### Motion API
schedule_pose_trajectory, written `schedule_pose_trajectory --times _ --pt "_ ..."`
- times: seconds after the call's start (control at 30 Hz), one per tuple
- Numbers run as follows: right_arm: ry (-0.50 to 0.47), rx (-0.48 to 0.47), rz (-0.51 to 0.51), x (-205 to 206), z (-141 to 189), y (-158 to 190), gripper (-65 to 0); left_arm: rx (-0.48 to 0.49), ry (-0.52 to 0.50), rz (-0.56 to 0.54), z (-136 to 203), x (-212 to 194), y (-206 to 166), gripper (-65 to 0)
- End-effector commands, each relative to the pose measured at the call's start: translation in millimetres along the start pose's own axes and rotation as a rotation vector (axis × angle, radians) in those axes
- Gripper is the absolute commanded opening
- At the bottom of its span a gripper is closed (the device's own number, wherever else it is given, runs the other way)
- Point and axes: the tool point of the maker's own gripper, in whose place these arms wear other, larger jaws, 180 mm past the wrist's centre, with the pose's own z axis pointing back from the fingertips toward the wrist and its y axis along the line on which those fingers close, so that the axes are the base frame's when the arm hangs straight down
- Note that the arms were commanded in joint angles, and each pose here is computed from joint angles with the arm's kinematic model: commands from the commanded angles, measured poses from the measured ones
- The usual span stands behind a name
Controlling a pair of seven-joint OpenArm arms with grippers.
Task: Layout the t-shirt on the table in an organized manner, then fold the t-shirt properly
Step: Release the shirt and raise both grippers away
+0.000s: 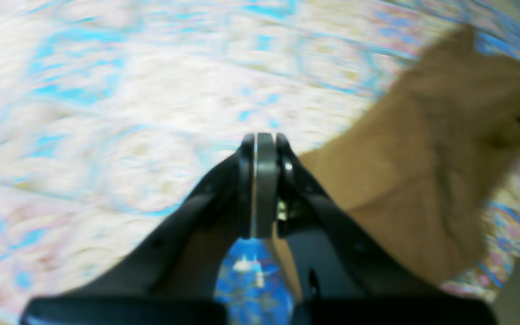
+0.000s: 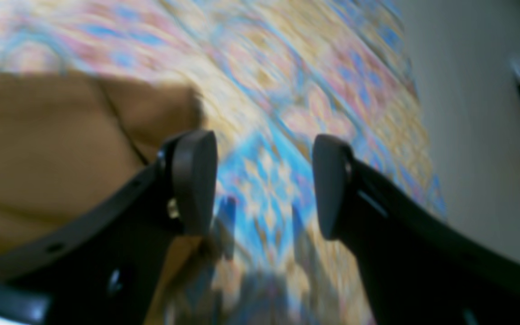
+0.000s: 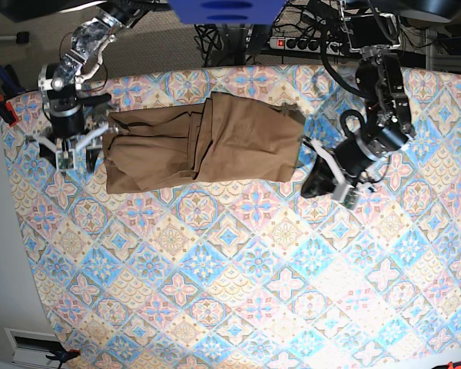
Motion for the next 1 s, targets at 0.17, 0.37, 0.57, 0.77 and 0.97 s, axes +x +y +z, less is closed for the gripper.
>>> schedule_pose_trajectory --times 0.17,0.37,0.57,0.77,0.97 --pt "-0.234 -0.058 -0.021 74.4 -12.2 -19.1 -32.5 0.057 -0.029 -0.101 0.4 23.4 13.6 -65.0" --pt "-0.249 -0.065 -0.024 77.9 -12.2 -21.3 -32.5 0.202 0.063 -0.126 15.3 1.4 46.2 -65.0" --pt "-0.247 -0.064 -0.025 77.2 -12.1 -21.1 -32.5 0.205 0.051 -0.109 14.3 2.0 43.2 -65.0" --pt "-0.142 -0.079 -0.049 53.9 -12.7 -26.3 -32.5 0.208 0.061 -0.109 15.2 -1.2 44.1 -65.0" --pt "-0.021 0.007 -0.307 16.1 0.4 -29.8 -32.5 0.209 0.062 -0.11 15.4 -1.2 44.4 -65.0"
